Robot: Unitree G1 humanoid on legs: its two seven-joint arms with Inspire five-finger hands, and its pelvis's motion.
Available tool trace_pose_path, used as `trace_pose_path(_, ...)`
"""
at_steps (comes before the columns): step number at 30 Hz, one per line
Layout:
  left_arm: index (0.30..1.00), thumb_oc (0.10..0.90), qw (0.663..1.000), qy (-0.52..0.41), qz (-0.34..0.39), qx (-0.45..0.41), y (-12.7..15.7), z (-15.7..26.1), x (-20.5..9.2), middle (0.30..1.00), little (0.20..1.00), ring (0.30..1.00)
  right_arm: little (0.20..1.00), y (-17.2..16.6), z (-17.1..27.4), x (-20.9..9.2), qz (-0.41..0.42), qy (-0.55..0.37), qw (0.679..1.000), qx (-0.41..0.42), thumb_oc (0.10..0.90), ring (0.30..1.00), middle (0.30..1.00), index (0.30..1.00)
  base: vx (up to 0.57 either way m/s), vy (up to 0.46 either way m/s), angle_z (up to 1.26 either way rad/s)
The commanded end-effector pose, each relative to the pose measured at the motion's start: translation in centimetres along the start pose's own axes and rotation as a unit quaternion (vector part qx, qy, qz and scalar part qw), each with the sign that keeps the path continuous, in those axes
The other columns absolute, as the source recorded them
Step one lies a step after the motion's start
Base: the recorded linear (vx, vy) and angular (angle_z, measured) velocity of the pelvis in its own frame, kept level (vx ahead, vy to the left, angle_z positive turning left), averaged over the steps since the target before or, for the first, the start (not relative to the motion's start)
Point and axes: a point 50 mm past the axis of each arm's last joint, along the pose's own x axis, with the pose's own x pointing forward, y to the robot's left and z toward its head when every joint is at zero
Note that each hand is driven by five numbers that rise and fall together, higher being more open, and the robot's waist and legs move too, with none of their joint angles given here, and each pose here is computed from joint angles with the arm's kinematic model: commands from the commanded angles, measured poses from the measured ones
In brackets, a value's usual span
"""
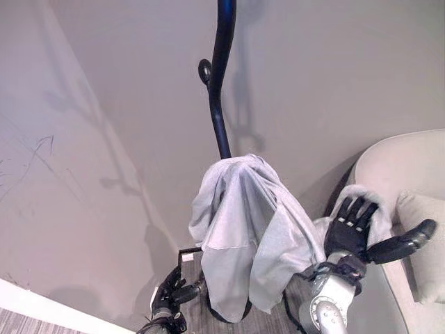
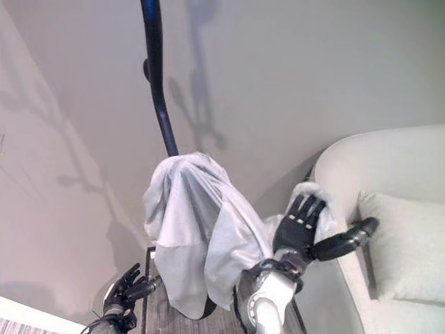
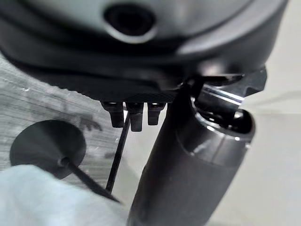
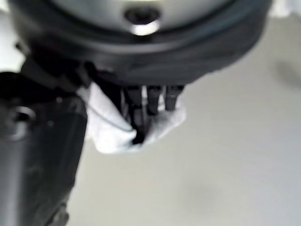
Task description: Hang the clothes on the sofa on the clothes rack.
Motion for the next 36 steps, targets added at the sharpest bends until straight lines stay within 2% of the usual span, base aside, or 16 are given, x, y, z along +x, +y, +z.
trace_pose_path(1, 0.900, 0.800, 0.994, -0.103, -0.029, 0.016, -0.1, 4.9, 1.3, 0.900, 0.900, 0.900, 0.900, 1.4, -3.9, -0.4, 0.059, 0.125, 0.990, 0.020, 0.800, 0.900, 0.900, 0.900, 0.00, 0.000, 0.00)
trace_pose_path(2, 0.900, 0.800, 0.993, -0.100, -0.041, 0.036, -0.4, 4.8, 1.4, 0.900, 0.900, 0.900, 0.900, -0.1, -5.2, -1.0, 0.056, 0.193, 0.979, -0.014, 0.800, 0.900, 0.900, 0.900, -0.02, -0.014, 0.03)
trace_pose_path(3, 0.900, 0.800, 0.993, -0.100, -0.041, 0.036, -0.4, 4.8, 1.4, 0.900, 0.900, 0.900, 0.900, -0.1, -5.2, -0.9, 0.056, 0.193, 0.979, -0.014, 0.800, 0.900, 0.900, 0.900, -0.01, -0.020, 0.07)
trace_pose_path(5, 0.900, 0.800, 0.989, -0.107, -0.060, 0.080, -0.6, 5.0, 1.6, 0.900, 0.900, 0.900, 0.900, -0.9, -6.3, -1.7, 0.098, 0.269, 0.954, -0.083, 0.800, 0.900, 0.900, 0.900, 0.00, -0.018, 0.05)
trace_pose_path(6, 0.900, 0.800, 0.987, -0.113, -0.065, 0.097, -0.7, 5.1, 1.7, 0.900, 0.900, 0.900, 0.900, -0.6, -6.6, -1.9, 0.127, 0.289, 0.941, -0.121, 0.800, 0.900, 0.900, 0.900, 0.00, 0.000, 0.00)
trace_pose_path(7, 0.900, 0.800, 0.987, -0.113, -0.065, 0.097, -0.7, 5.2, 1.7, 0.900, 0.900, 0.900, 0.900, -0.5, -6.7, -2.0, 0.127, 0.289, 0.941, -0.121, 0.800, 0.900, 0.900, 0.900, -0.02, -0.017, 0.04)
trace_pose_path(9, 0.900, 0.800, 0.981, -0.130, -0.076, 0.122, -1.0, 5.8, 1.8, 0.900, 0.900, 0.900, 0.900, 1.1, -7.5, -2.1, 0.197, 0.318, 0.906, -0.197, 0.800, 0.900, 0.900, 0.900, -0.01, -0.006, 0.02)
trace_pose_path(10, 0.900, 0.800, 0.979, -0.137, -0.079, 0.132, -0.9, 6.1, 1.9, 0.900, 0.900, 0.900, 0.900, 2.0, -7.7, -1.9, 0.226, 0.323, 0.895, -0.209, 0.800, 0.900, 0.900, 0.900, -0.01, -0.011, 0.04)
trace_pose_path(11, 0.900, 0.800, 0.978, -0.139, -0.077, 0.135, -0.8, 6.2, 1.9, 0.900, 0.900, 0.900, 0.900, 2.3, -7.6, -1.7, 0.235, 0.319, 0.896, -0.200, 0.800, 0.900, 0.900, 0.900, 0.02, -0.013, 0.15)
trace_pose_path(12, 0.900, 0.800, 0.978, -0.137, -0.068, 0.142, -0.6, 6.0, 2.0, 0.900, 0.900, 0.900, 0.900, 2.7, -7.2, -1.2, 0.229, 0.289, 0.917, -0.155, 0.800, 0.900, 0.900, 0.900, 0.02, -0.009, 0.23)
trace_pose_path(19, 0.900, 0.800, 0.979, -0.130, -0.059, 0.146, -0.8, 5.7, 2.3, 0.900, 0.900, 0.900, 0.900, 2.8, -6.8, -1.0, 0.196, 0.251, 0.939, -0.132, 0.800, 0.900, 0.900, 0.900, 0.01, -0.001, 0.06)
trace_pose_path(23, 0.900, 0.800, 0.983, -0.112, -0.047, 0.137, -0.7, 5.1, 2.4, 0.900, 0.900, 0.900, 0.900, 3.6, -6.5, -0.8, 0.158, 0.197, 0.966, -0.048, 0.800, 0.900, 0.900, 0.900, 0.00, 0.000, 0.00)
trace_pose_path(24, 0.900, 0.800, 0.983, -0.112, -0.047, 0.137, -0.7, 5.1, 2.4, 0.900, 0.900, 0.900, 0.900, 3.6, -6.5, -0.8, 0.158, 0.197, 0.966, -0.048, 0.800, 0.900, 0.900, 0.900, 0.02, -0.002, 0.04)
trace_pose_path(28, 0.900, 0.800, 0.981, -0.105, -0.053, 0.152, -0.8, 4.8, 2.4, 0.900, 0.900, 0.900, 0.900, 4.3, -7.1, -1.3, 0.198, 0.235, 0.944, -0.116, 0.800, 0.900, 0.900, 0.900, 0.00, -0.007, 0.09)
trace_pose_path(31, 0.900, 0.800, 0.976, -0.119, -0.064, 0.173, -0.7, 5.4, 2.5, 0.900, 0.900, 0.900, 0.900, 5.2, -7.3, -0.9, 0.255, 0.265, 0.900, -0.236, 0.800, 0.900, 0.900, 0.900, -0.01, -0.018, 0.04)
trace_pose_path(36, 0.900, 0.800, 0.969, -0.130, -0.058, 0.202, -0.4, 5.9, 2.6, 0.900, 0.900, 0.900, 0.900, 6.5, -6.9, 0.3, 0.279, 0.235, 0.898, -0.246, 0.800, 0.900, 0.900, 0.900, 0.00, -0.007, 0.01)
